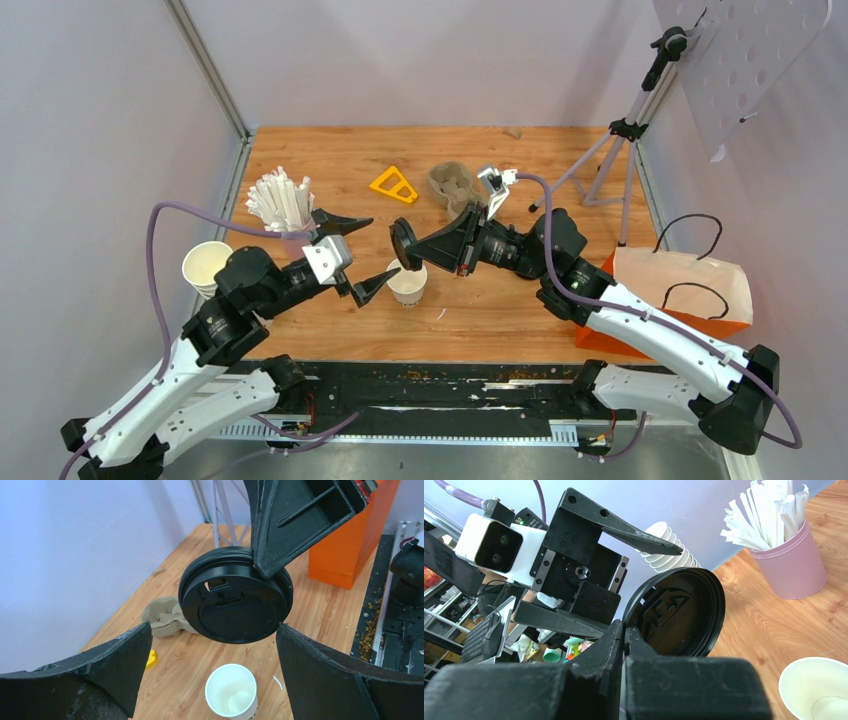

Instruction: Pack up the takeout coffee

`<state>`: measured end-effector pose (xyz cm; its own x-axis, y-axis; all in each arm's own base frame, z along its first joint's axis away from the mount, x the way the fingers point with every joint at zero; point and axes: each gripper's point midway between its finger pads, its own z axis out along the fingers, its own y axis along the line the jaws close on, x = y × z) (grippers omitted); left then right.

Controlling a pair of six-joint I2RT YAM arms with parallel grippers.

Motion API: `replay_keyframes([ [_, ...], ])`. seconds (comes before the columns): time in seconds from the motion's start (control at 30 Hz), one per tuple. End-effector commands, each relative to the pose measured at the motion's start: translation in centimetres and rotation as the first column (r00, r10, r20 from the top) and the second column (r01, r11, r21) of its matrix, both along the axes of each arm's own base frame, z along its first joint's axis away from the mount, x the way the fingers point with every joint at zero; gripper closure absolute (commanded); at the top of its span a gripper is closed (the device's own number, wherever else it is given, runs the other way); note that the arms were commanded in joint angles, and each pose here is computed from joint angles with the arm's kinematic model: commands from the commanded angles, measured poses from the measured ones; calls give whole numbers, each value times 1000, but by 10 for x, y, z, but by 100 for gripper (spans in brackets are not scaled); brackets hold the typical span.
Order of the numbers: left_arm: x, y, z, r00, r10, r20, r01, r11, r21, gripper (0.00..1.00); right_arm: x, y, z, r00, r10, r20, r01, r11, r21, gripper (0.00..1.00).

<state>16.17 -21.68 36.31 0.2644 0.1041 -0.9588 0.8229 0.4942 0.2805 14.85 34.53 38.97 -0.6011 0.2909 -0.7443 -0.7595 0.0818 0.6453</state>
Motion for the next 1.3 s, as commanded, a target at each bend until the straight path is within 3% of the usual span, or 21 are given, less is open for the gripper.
replay_keyframes([
  [0.0,2,-13,15,997,-46,63,48,999,-26,0,-9,-1,21,999,35,24,-36,998,59,100],
  [0.57,-7,-33,1,985,-161,67,162,987,-14,0,-14,-5,22,999,37,40,-39,998,58,100],
  [0.9,0,-38,0,984,-155,82,155,988,3,0,-17,-9,25,998,35,45,-38,997,67,100],
  [1.27,-4,-31,-1,985,-148,83,146,989,31,16,-12,-6,16,1000,25,10,-25,999,47,100],
])
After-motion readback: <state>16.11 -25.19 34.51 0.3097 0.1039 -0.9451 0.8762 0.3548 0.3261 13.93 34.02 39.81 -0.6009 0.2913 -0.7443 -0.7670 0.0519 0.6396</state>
